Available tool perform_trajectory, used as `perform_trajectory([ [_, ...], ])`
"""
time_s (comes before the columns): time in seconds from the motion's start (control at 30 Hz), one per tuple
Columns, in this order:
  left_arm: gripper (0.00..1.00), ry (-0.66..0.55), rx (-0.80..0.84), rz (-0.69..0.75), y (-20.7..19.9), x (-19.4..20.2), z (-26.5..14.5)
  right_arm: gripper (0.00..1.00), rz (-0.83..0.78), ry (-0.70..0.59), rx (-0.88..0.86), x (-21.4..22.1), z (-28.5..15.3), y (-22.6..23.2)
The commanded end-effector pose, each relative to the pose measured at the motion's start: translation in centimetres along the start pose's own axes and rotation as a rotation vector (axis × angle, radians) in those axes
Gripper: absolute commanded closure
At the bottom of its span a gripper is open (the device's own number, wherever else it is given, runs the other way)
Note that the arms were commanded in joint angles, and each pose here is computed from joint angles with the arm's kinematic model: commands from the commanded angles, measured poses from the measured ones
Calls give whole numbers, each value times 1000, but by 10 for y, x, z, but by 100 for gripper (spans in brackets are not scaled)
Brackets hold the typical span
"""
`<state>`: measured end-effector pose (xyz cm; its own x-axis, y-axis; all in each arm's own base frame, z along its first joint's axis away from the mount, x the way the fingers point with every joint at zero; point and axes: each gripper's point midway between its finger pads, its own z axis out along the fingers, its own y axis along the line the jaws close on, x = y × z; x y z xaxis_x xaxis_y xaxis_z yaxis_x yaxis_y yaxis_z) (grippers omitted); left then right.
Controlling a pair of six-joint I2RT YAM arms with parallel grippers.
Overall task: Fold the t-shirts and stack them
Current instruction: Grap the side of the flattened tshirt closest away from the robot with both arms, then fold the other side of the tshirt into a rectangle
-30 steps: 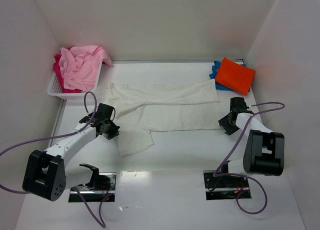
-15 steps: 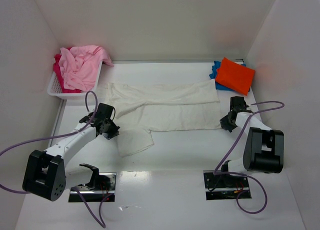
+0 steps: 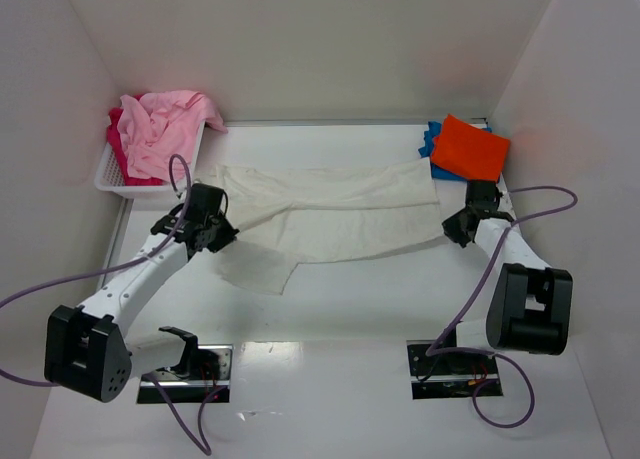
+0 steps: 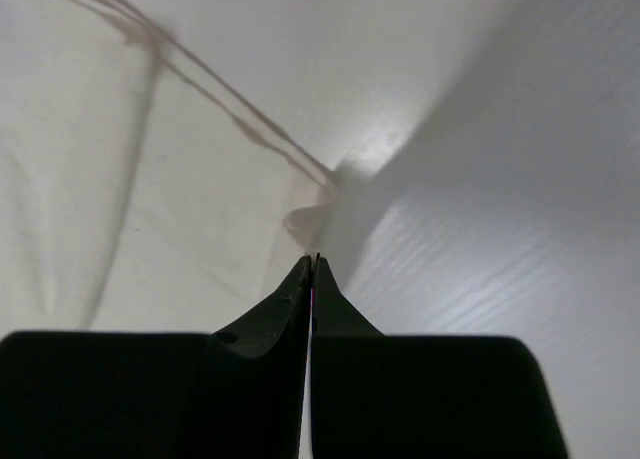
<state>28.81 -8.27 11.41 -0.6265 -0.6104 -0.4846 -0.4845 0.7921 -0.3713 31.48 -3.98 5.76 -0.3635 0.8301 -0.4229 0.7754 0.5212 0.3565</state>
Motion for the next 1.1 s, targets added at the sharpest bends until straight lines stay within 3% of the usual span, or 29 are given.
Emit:
perform_trajectory([
  [0.0, 100, -122, 41, 33, -18, -34, -12, 100, 5, -111, -170, -43, -20, 51],
  [0.4, 100, -300, 40, 8, -40, -114, -1, 100, -24, -172, -280, -82, -15, 105],
  [1.07, 100, -319, 2, -8, -55, -167, 54, 100, -63, -167, -322, -109, 31, 153],
])
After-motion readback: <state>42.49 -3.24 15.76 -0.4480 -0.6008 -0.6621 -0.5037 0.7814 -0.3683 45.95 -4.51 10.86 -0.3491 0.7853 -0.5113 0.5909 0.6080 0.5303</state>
